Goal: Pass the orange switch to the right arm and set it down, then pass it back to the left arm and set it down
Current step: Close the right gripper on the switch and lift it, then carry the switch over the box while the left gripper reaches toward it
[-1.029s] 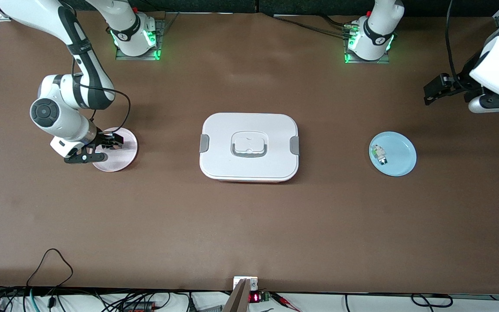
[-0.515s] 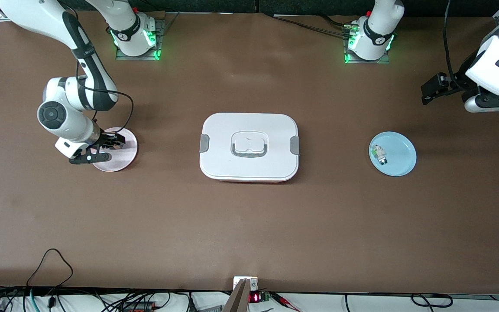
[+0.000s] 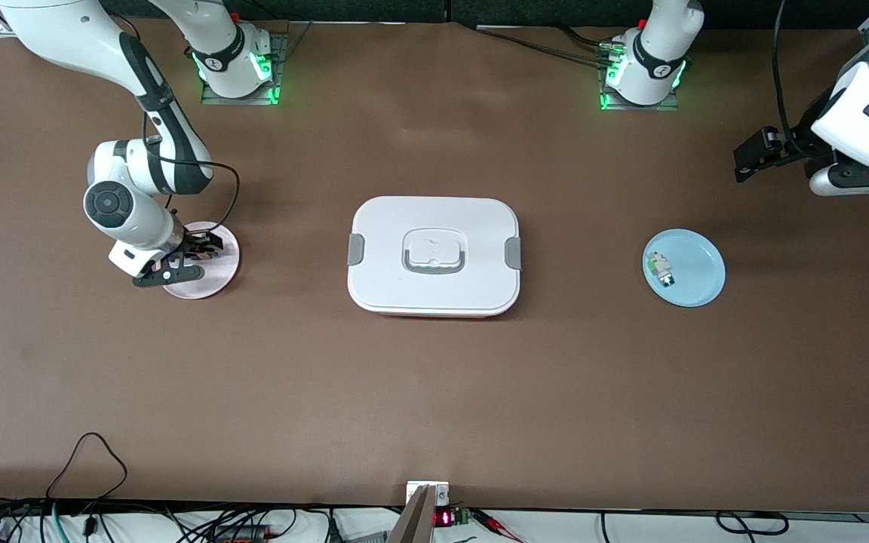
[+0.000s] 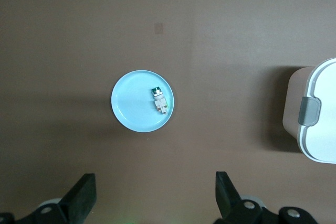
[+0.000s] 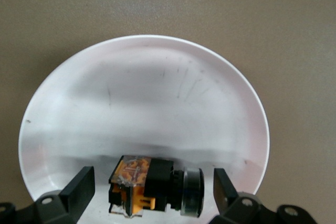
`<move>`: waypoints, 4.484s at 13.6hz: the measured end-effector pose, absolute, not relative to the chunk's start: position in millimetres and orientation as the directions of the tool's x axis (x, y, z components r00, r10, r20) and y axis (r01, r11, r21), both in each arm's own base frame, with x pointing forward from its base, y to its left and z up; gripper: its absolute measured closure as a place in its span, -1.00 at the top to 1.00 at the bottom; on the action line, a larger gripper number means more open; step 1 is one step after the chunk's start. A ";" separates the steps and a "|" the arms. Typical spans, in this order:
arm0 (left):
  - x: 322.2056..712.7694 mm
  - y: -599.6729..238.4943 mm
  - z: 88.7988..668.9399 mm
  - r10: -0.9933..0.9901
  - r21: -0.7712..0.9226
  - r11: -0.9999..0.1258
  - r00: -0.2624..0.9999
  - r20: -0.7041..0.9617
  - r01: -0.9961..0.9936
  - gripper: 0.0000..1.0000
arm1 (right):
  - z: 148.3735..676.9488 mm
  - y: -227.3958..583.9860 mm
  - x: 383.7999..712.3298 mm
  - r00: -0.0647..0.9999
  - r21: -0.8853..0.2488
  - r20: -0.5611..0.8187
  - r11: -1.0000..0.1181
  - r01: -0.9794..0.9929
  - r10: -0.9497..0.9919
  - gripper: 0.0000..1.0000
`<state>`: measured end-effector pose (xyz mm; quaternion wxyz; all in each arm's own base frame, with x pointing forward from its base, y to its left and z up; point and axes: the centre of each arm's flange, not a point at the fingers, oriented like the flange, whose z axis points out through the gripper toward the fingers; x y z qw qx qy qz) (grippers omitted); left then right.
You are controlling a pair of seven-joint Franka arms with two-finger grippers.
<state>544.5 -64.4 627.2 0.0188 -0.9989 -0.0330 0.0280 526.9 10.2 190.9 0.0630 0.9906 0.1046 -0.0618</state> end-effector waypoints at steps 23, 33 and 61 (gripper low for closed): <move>544.7 -62.1 627.2 0.071 -0.039 -0.997 0.996 -0.055 0.069 1.00 | 175.7 -0.9 511.9 0.969 0.105 -0.168 -0.974 0.200 0.181 0.73; 544.8 -61.7 627.2 0.072 -0.039 -0.997 0.996 -0.055 0.070 1.00 | 211.3 47.9 522.4 0.962 0.089 -0.115 -0.962 0.257 0.247 0.44; 525.7 -100.7 606.6 -0.017 0.196 -0.980 0.960 -0.278 0.039 1.00 | 517.4 216.5 595.7 0.516 -0.311 0.630 -0.420 0.852 0.580 0.44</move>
